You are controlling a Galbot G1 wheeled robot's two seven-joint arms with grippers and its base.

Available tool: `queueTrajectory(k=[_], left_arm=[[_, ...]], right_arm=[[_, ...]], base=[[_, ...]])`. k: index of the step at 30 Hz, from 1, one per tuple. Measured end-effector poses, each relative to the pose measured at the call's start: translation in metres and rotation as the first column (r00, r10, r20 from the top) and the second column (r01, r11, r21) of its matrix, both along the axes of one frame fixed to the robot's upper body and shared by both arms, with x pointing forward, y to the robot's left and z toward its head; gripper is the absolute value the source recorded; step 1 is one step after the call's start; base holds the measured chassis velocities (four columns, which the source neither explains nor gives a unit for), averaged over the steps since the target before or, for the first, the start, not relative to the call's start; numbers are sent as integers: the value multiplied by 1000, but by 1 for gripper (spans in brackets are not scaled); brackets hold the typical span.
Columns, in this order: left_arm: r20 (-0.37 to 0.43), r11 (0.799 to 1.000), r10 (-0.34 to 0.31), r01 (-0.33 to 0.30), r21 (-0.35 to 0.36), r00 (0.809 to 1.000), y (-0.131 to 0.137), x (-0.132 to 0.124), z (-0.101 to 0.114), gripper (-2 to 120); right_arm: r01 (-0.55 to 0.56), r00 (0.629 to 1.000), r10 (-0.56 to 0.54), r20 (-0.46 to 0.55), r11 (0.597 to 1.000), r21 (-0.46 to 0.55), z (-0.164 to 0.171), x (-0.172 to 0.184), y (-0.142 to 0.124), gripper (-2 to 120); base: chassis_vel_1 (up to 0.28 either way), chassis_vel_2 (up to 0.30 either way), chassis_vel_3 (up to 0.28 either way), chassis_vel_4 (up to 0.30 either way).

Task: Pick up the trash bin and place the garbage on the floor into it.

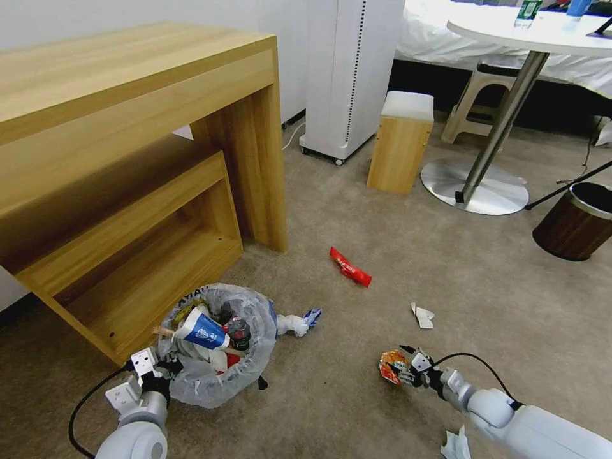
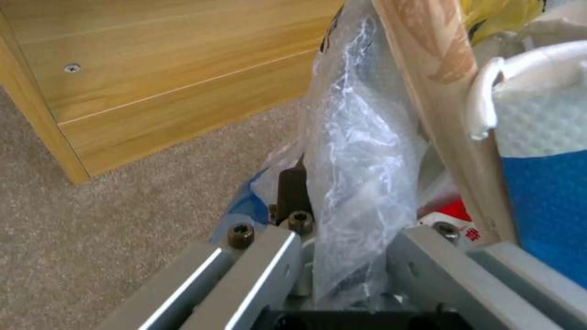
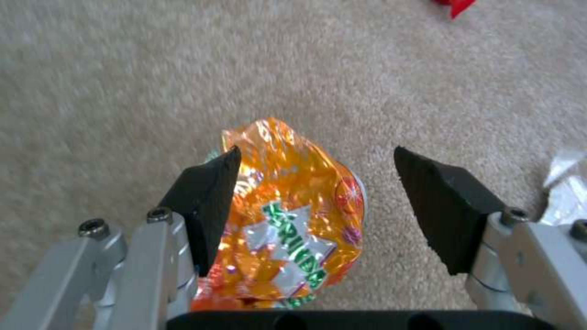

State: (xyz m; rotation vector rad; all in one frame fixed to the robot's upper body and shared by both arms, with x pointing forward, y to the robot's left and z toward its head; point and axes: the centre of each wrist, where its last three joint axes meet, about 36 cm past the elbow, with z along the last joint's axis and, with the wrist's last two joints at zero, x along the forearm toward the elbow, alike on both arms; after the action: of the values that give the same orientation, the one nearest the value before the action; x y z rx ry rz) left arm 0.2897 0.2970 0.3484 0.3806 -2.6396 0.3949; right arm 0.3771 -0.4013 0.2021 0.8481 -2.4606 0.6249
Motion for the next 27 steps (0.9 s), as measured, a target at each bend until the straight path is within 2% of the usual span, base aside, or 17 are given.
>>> queueTrajectory(k=[5, 8, 9, 11, 12, 15, 18, 22, 27], left_arm=[[-1, 1000, -2, 2, 2, 1000, 0, 0, 0, 0], [-2, 1000, -4, 4, -1, 1000, -1, 0, 0, 0], [-2, 1000, -4, 4, -1, 1000, -1, 0, 0, 0], [-4, 1000, -7, 7, 0, 1000, -2, -1, -1, 0], [-4, 1000, -7, 7, 0, 1000, -2, -1, -1, 0], [-7, 1000, -11, 11, 3, 1000, -3, -2, -2, 0], [-8, 1000, -15, 15, 2, 1000, -5, -2, -2, 0], [-8, 1000, -17, 17, 1, 1000, -6, -1, -2, 0], [-7, 1000, -15, 15, 1, 1000, -5, -1, -2, 0]], right_arm=[[100, 995, -99, -8, 994, 38, 9, -12, 18, 66], [240, 971, -239, -26, 969, 54, 11, -20, 50, 65], [240, 971, -239, -26, 969, 54, 11, -20, 50, 65], [346, 938, -344, -51, 937, 37, 6, -24, 75, 67], [346, 938, -344, -51, 937, 37, 6, -24, 75, 67], [460, 884, -458, -93, 888, -5, 3, -26, 108, 67], [481, 872, -478, -101, 877, 0, 1, -26, 122, 65], [471, 878, -467, -106, 882, 20, 6, -24, 137, 66], [451, 889, -446, -103, 892, 32, 15, -20, 140, 66]], base=[[0, 0, 0, 0], [0, 0, 0, 0], [0, 0, 0, 0], [0, 0, 0, 0], [0, 0, 0, 0], [0, 0, 0, 0], [0, 0, 0, 0], [0, 0, 0, 0], [0, 0, 0, 0]])
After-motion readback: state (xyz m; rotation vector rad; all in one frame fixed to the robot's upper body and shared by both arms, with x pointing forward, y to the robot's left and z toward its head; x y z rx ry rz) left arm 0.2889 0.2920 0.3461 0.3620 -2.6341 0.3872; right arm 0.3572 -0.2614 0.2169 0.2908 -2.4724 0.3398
